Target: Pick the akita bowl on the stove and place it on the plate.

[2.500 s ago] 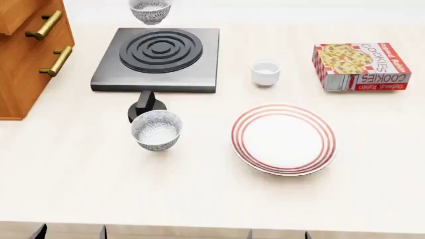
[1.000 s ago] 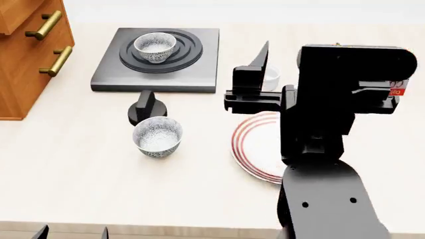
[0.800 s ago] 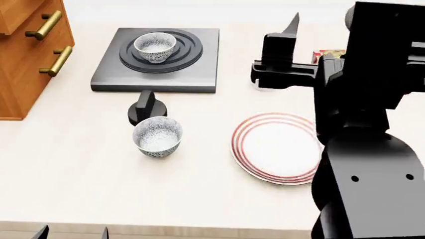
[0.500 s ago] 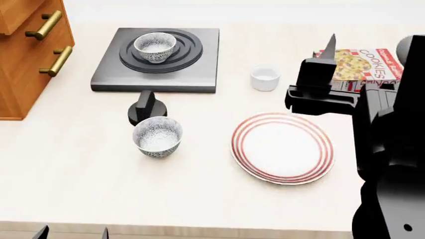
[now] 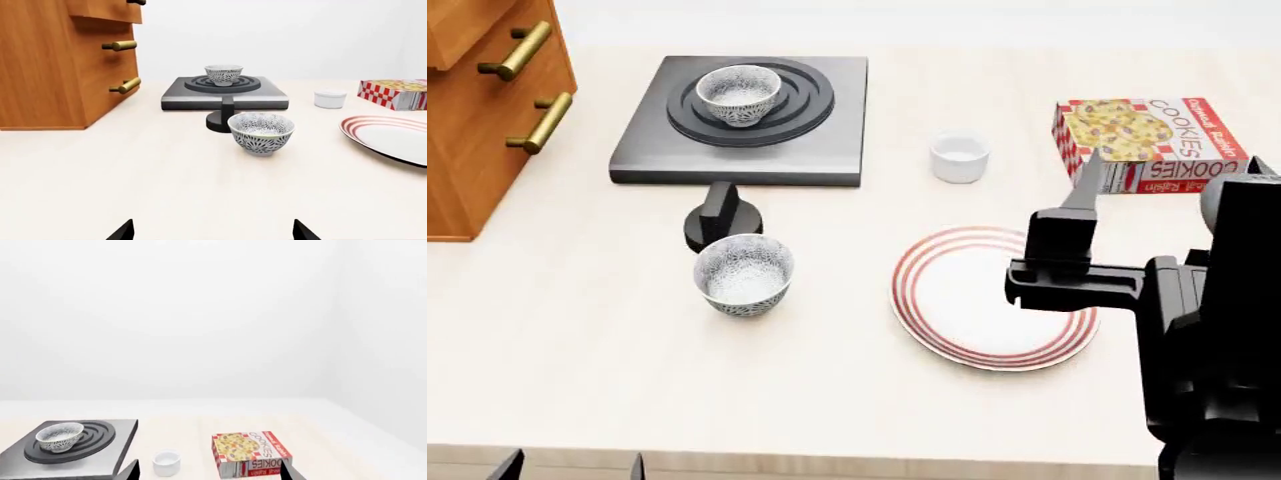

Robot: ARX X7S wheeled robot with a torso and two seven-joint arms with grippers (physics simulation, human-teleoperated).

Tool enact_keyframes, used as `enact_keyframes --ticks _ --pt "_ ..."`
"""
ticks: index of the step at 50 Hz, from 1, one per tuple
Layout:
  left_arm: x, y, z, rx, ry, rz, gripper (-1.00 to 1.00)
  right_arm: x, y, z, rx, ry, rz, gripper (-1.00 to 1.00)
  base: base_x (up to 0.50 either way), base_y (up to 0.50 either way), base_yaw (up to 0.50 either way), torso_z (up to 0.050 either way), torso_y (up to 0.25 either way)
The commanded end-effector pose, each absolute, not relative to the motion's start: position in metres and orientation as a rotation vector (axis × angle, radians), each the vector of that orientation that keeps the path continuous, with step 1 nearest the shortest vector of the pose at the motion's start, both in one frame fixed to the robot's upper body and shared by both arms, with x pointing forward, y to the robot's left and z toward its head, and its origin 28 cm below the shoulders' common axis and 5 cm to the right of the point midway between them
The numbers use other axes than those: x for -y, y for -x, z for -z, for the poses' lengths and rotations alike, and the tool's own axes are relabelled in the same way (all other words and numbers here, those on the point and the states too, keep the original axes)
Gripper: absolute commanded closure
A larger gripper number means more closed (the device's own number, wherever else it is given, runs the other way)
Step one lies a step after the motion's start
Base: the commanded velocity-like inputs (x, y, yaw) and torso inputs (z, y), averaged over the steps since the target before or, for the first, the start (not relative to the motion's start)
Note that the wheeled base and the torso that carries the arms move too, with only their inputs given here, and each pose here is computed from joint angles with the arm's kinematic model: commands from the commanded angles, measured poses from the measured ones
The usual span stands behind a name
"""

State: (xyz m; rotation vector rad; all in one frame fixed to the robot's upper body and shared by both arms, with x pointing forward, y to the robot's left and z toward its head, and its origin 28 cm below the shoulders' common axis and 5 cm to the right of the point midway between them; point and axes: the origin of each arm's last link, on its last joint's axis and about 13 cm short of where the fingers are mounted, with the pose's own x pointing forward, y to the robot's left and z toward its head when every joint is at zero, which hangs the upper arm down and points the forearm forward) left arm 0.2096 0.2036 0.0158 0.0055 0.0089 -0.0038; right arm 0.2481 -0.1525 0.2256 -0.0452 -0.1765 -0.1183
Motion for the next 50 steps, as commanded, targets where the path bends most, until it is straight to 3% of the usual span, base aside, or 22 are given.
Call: enact_keyframes --ticks 1,10,32,50 --pt "-0.205 -0.213 -0.031 0.010 0.013 0.006 -1.00 0.152 -0.246 -0.222 0.187 0.066 0.104 -1.00 0.00 0.00 0.00 0.000 0.000" --pt "-0.204 -0.222 -0.057 0.039 -0.003 0.019 -1.00 0.152 -0.246 -0.223 0.187 0.064 0.107 -1.00 0.00 0.00 0.00 0.000 0.000" --pt "-0.209 -0.283 -0.129 0.060 -0.035 0.011 -1.00 0.152 -0.246 -0.222 0.186 0.063 0.107 -1.00 0.00 0.00 0.00 0.000 0.000" --pt "-0.207 -0.313 -0.149 0.007 -0.009 0.012 -1.00 0.152 -0.248 -0.222 0.186 0.061 0.105 -1.00 0.00 0.00 0.00 0.000 0.000"
